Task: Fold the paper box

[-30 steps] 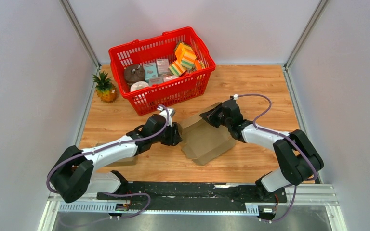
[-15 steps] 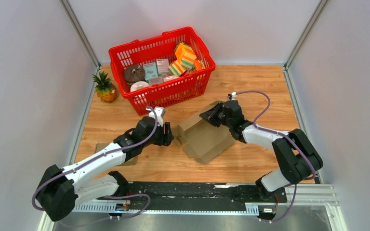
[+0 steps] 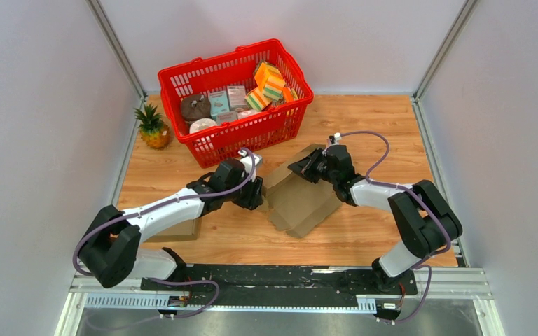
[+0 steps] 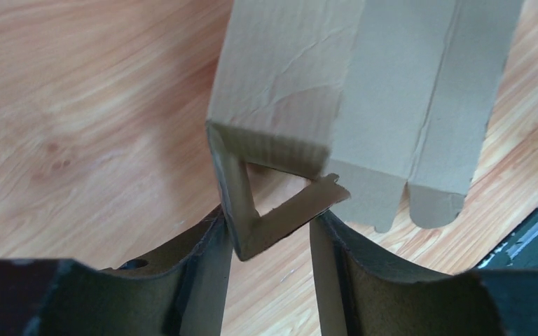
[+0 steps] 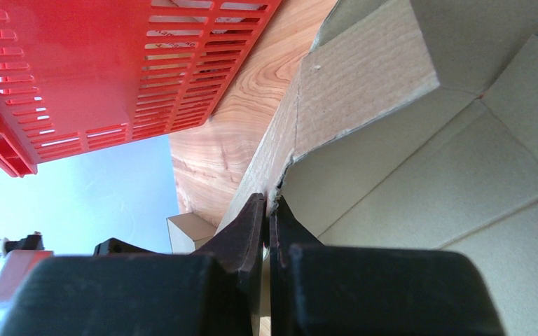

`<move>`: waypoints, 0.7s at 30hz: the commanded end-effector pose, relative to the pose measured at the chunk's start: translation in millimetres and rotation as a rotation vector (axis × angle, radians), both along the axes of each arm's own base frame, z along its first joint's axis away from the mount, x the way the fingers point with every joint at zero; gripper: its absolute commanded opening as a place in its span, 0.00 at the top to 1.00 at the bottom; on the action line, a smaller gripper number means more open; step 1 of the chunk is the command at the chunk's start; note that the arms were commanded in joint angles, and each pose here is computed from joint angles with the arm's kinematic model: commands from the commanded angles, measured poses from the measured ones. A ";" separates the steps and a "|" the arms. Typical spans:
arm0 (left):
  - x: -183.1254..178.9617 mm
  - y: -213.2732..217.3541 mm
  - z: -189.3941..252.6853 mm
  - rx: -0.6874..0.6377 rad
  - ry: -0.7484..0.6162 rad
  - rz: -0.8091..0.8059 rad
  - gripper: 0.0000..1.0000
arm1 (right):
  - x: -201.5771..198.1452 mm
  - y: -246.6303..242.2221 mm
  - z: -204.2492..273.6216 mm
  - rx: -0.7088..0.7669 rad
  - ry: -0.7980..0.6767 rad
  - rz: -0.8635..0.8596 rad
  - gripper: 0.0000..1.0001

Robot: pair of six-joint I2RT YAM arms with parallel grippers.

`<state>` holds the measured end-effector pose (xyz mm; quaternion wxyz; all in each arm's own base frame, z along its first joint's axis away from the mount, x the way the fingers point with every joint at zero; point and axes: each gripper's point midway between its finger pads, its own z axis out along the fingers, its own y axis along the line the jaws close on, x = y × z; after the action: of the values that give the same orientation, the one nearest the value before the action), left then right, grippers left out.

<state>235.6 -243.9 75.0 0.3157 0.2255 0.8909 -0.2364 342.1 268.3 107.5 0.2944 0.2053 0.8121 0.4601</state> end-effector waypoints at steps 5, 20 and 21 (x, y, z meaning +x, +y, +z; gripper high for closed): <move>13.3 -53.8 34.9 -0.156 -0.119 -0.118 0.54 | -7.0 -3.1 -11.2 -0.027 -0.007 0.019 0.96; 13.7 -29.3 21.8 0.060 -0.176 0.159 0.51 | -9.8 -15.5 -13.5 -0.055 0.006 -0.035 0.96; 12.3 -27.2 18.1 0.063 -0.169 0.173 0.50 | -10.5 -17.4 -13.9 -0.056 0.012 -0.047 0.96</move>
<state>239.3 -276.8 75.2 0.3647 0.2268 0.8840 -0.1846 338.9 265.1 106.7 0.2994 0.2072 0.8088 0.4618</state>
